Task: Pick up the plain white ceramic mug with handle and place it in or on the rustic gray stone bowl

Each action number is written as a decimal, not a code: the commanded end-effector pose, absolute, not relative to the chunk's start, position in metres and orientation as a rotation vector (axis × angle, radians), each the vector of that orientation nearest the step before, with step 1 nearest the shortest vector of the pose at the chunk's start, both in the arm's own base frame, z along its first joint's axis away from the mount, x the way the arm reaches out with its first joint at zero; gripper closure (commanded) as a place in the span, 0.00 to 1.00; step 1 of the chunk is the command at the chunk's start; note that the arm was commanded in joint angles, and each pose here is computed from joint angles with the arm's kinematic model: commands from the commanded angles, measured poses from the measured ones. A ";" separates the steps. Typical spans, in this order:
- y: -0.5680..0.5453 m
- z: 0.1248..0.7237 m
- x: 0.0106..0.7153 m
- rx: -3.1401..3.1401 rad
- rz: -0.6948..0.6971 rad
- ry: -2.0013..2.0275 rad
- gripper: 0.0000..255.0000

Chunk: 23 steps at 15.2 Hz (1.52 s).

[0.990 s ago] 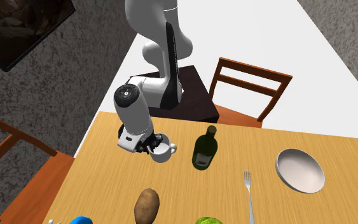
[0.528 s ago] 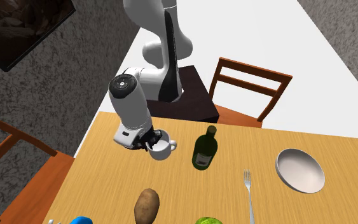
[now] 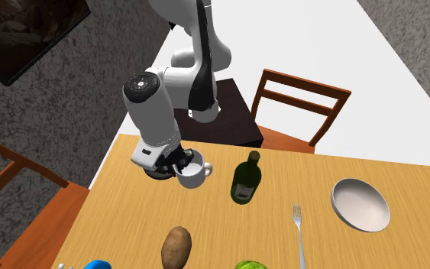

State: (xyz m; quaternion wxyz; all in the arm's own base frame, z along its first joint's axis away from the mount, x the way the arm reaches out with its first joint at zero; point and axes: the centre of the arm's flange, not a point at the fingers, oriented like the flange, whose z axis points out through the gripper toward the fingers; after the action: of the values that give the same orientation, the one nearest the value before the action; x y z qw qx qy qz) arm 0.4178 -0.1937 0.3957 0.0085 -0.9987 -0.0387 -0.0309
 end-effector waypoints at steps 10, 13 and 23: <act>-0.253 0.424 0.331 -3.121 -0.096 -0.121 1.00; -0.275 0.430 0.298 -3.121 -0.096 -0.121 1.00; -0.283 0.384 0.287 -3.121 -0.096 -0.121 1.00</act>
State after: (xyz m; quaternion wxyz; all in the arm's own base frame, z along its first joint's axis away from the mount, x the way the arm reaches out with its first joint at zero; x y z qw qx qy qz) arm 0.2884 -0.2829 0.3885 0.0088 -0.9988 -0.0386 -0.0304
